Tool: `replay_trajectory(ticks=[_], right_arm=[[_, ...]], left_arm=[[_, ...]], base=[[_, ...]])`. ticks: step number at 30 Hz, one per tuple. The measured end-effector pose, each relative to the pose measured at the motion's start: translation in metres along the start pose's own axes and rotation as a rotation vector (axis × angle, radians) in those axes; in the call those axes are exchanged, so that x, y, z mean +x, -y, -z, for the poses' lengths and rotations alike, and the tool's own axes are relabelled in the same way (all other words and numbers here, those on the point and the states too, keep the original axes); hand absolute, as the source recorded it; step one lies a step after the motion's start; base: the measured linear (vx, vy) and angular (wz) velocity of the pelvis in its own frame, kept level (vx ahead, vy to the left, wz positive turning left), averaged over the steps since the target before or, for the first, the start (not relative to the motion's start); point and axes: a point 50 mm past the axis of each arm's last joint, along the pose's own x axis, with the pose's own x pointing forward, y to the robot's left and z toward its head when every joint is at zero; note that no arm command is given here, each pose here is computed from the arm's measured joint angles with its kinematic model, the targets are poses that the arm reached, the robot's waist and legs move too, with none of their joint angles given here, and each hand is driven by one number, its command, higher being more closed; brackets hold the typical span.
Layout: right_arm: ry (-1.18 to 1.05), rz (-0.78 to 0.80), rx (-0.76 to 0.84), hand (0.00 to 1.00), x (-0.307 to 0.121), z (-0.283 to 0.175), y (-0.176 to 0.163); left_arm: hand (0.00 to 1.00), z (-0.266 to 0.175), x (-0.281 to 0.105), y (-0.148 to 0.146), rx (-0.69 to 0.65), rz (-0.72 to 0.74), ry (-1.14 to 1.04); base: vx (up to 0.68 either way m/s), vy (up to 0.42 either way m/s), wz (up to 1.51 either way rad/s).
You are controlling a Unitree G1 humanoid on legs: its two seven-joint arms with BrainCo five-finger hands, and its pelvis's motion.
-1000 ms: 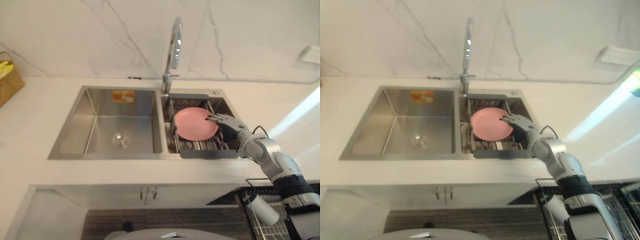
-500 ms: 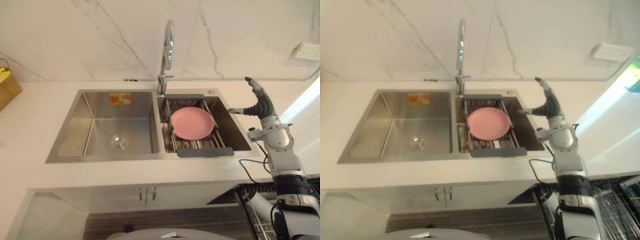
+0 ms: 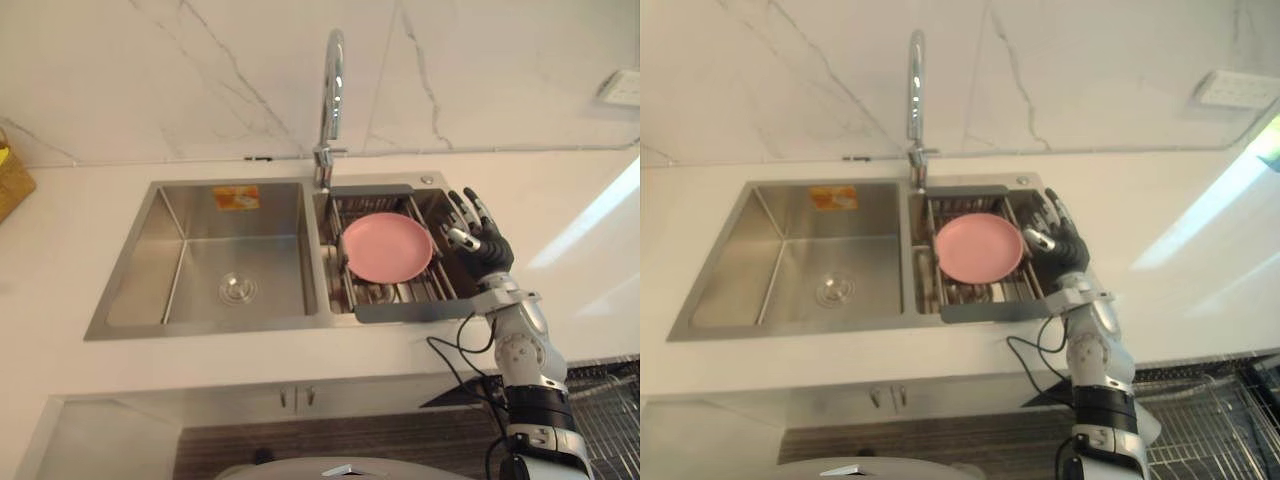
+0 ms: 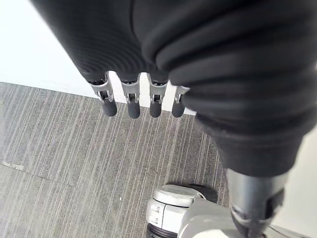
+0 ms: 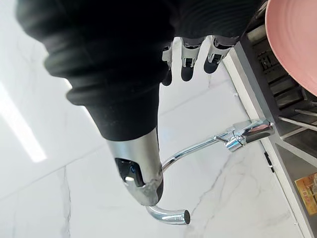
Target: Walk over to the sink, pick up the cup, carry it to the dishwasher, place the cup inside the dishwasher, then close the dishwasher door
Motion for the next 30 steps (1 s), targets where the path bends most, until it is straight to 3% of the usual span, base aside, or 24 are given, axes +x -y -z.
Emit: replay_trajectory(ticks=[2,4,7,11,14,24,30], right_arm=[[0.028,-0.009,-0.004,0.0,-0.002,0.0,-0.009],[0.011,0.008,-0.125,0.0,-0.003,0.001,-0.016],[-0.029,0.066,-0.423,0.0,-0.006,-0.005,-0.013],[-0.082,0.071,-0.944,0.0,-0.004,-0.034,-0.001],[-0.116,0.029,-1.139,0.0,0.0,-0.053,0.002],[-0.153,-0.143,-1.54,0.0,0.002,-0.071,0.002],[-0.22,-0.36,-1.749,0.0,0.004,-0.045,-0.006]], left_arm=[[0.0,-0.001,0.0,0.0,0.001,0.005,-0.008],[0.0,-0.002,-0.001,0.002,-0.008,0.013,-0.021],[0.0,-0.004,-0.002,0.004,-0.064,0.026,-0.024],[0.0,-0.006,-0.001,0.004,-0.109,0.009,0.007],[0.0,-0.005,-0.001,-0.002,-0.108,-0.009,-0.001],[0.0,0.003,-0.001,-0.013,-0.14,0.013,-0.071],[0.0,0.005,-0.001,-0.014,-0.137,0.017,-0.081]], base=[[0.02,-0.014,0.06],[0.0,0.0,0.0],[-0.02,-0.009,-0.03],[-0.01,0.0,-0.08],[0.0,0.008,-0.17],[-0.03,0.001,-0.1],[-0.03,-0.002,-0.05]])
